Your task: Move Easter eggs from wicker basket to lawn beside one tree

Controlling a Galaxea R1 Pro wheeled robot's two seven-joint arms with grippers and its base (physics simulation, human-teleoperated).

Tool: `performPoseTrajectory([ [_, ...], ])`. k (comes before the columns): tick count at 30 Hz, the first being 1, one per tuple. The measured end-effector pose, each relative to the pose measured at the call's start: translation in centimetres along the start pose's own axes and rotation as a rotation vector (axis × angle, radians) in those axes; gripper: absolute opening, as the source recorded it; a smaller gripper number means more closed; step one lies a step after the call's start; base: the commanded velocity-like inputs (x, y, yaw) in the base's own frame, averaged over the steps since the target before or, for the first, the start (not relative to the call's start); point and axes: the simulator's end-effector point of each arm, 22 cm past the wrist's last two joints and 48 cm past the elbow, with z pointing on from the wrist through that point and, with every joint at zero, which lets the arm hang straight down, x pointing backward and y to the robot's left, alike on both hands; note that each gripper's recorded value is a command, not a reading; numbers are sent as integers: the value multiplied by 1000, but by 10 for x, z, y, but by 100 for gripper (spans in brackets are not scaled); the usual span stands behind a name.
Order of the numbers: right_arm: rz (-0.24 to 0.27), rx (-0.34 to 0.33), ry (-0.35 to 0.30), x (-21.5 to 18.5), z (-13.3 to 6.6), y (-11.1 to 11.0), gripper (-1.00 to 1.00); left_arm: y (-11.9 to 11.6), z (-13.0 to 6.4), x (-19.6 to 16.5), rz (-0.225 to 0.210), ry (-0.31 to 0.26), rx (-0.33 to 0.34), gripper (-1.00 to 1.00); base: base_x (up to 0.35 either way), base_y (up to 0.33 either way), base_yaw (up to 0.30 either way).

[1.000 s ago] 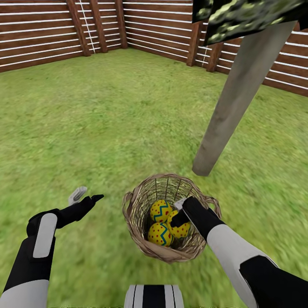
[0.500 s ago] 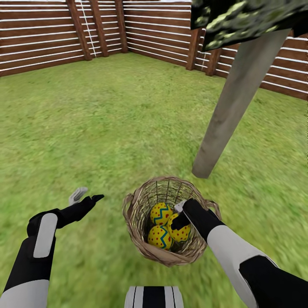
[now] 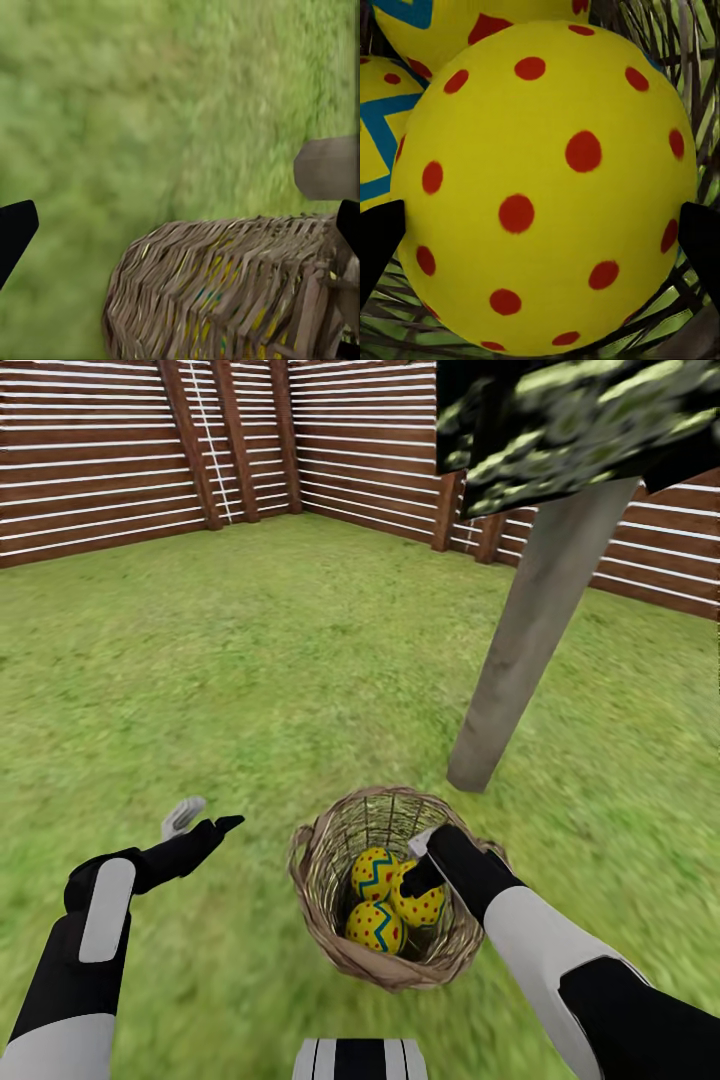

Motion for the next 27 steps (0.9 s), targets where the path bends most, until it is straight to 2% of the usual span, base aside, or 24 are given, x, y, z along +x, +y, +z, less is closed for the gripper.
performPoseTrajectory([
  [3, -1, 2, -12, -4, -7, 0, -100, -4, -4, -2, 1, -5, 6, 100, 0, 0, 0],
  [5, -7, -58, -40, -14, -17, 11, -100, -4, -4, -1, -2, -1, 6, 100, 0, 0, 0],
  [6, -11, -86, -62, -21, -26, 11, -100, -6, -5, -1, -2, -2, 9, 100, 0, 0, 0],
  [9, -11, -99, -139, -38, -55, -10, -100, -11, -9, -4, 1, -9, 17, 100, 0, 0, 0],
  [13, -14, -167, -211, -56, -101, -18, -100, -14, -11, -3, -4, -5, 21, 100, 0, 0, 0],
  [14, -18, -186, -243, -63, -122, -23, -100, -14, -11, -2, -7, -2, 21, 100, 0, 0, 0],
  [15, -32, -217, -288, -71, -151, -24, -100, -15, -12, -2, -7, -1, 22, 100, 0, 0, 0],
  [18, -141, -346, -409, -74, -220, 1, -100, -20, -16, -4, -7, -6, 31, 100, 0, 0, 0],
  [19, -175, -383, -427, -69, -238, 5, -100, -22, -17, -5, -6, -9, 34, 100, 0, 0, 0],
  [21, -235, -509, -446, -47, -276, 11, -100, -26, -20, -7, -4, -15, 40, 100, 0, 0, 0],
  [23, -248, -605, -494, -36, -315, 8, -100, -30, -22, -8, -2, -19, 46, 100, 0, 0, 0],
  [25, -219, -641, -588, -34, -352, -13, -100, -33, -25, -10, 0, -24, 52, 100, 0, 0, 0],
  [26, -203, -685, -628, -30, -370, -18, -100, -35, -27, -11, 1, -27, 54, 100, 0, 0, 0],
  [27, -192, -702, -644, -24, -381, -25, -100, -37, -28, -12, 2, -29, 58, 100, 0, 0, 0],
])
